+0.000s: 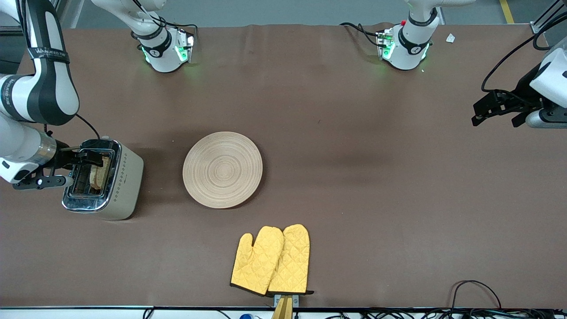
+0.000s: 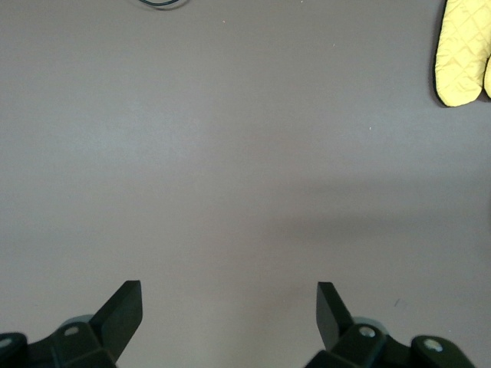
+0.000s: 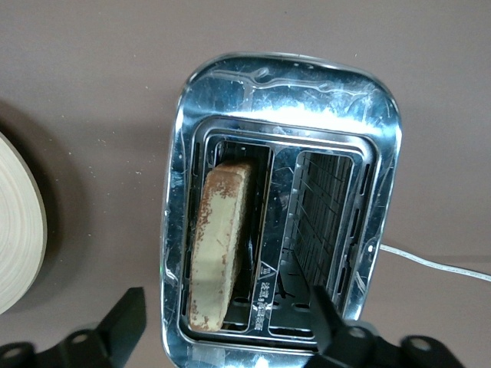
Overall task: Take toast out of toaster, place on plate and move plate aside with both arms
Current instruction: 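Grasp the toast slice with the right gripper and lift it out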
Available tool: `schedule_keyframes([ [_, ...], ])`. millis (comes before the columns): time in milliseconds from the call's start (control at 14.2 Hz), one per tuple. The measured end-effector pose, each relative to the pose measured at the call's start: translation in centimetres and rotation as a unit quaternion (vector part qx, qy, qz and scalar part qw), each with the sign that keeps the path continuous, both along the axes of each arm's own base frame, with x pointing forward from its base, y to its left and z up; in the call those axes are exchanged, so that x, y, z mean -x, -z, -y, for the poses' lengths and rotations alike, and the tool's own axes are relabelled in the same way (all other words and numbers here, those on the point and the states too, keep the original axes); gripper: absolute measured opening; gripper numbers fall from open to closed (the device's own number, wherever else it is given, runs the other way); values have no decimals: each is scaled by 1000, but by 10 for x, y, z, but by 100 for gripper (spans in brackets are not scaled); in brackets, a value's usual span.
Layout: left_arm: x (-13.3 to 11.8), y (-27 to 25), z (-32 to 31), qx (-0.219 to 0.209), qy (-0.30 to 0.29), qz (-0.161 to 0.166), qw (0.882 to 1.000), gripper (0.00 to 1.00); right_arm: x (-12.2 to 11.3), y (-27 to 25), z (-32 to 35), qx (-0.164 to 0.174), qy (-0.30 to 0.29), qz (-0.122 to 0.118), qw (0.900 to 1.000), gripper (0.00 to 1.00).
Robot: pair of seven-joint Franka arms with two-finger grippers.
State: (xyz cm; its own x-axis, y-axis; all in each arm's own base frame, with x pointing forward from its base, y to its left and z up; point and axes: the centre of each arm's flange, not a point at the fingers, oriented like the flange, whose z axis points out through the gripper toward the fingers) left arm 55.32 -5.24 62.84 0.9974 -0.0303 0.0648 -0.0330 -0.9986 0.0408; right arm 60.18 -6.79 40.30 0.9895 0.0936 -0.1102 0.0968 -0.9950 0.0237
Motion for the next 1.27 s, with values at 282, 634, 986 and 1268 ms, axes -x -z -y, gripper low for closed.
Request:
schedule_keyframes([
  [282,0,1,0,0,0,-1,1000,100,-2,16,-1,-9,6,-12,1000,66],
  [634,0,1,0,0,0,-2,1000,100,-3,26,-3,-29,17,-17,999,43],
  [986,-1,2,0,0,0,-2,1000,100,-20,-18,2,-21,-9,17,1000,10],
  [1268,-1,2,-1,0,-1,-3,1000,100,-26,-107,-13,-41,-5,19,999,10],
])
